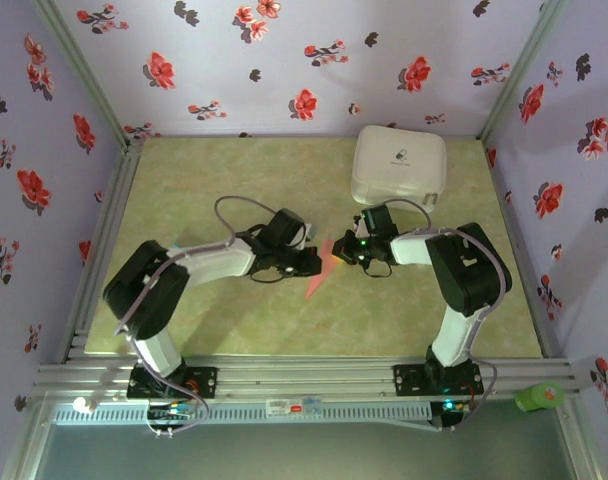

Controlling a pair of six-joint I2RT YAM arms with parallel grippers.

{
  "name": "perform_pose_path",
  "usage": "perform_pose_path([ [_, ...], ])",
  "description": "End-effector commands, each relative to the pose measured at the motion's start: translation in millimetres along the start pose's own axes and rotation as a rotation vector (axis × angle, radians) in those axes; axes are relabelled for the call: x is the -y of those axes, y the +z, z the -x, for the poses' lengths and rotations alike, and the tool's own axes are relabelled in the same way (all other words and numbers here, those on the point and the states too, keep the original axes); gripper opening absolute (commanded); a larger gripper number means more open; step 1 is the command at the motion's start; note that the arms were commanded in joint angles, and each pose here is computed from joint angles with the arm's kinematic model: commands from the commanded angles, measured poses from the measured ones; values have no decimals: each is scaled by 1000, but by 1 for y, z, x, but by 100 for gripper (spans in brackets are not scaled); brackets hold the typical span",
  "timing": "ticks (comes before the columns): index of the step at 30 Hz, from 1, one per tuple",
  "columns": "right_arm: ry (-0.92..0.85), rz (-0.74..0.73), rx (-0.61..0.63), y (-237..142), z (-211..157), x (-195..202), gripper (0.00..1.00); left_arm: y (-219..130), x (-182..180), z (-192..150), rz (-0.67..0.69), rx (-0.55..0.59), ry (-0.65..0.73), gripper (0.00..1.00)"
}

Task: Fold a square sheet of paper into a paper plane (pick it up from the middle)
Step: Fold the wing for the fifth time at the center of the table.

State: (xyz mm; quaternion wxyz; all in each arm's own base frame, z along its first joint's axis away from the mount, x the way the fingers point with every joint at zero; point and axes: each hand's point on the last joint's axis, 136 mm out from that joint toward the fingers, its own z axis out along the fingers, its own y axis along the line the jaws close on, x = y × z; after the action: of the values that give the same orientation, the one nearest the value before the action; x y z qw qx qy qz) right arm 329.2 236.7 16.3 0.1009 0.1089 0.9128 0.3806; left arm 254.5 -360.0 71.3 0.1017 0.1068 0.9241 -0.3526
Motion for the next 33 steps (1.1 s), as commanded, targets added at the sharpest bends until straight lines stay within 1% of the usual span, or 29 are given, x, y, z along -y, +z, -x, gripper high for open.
perform_pose_path([
  [1,63,-129,-12,3,-11,38,2,17,-6,5,13,-47,28,2],
  [5,65,-109,-9,3,-9,33,3,34,-11,8,20,-79,35,2],
  [9,61,-99,-4,1,-8,30,3,44,-30,6,75,-94,22,2],
  [15,25,-83,12,-10,5,13,4,52,-54,-14,121,-130,-22,0],
  [18,38,-40,39,-23,16,0,5,55,-64,-26,132,-143,-49,0],
  [21,21,-16,75,-36,23,-11,5,54,-68,-33,134,-143,-62,0],
  [24,5,26,79,-41,24,-25,7,54,-69,-35,130,-143,-66,0],
  [29,-31,31,42,-28,16,-33,7,55,-66,-33,121,-131,-69,0],
  [31,-21,-4,25,-18,11,-27,6,55,-65,-31,116,-126,-73,0],
  [33,8,-65,26,-12,9,-10,5,54,-64,-30,112,-122,-75,0],
])
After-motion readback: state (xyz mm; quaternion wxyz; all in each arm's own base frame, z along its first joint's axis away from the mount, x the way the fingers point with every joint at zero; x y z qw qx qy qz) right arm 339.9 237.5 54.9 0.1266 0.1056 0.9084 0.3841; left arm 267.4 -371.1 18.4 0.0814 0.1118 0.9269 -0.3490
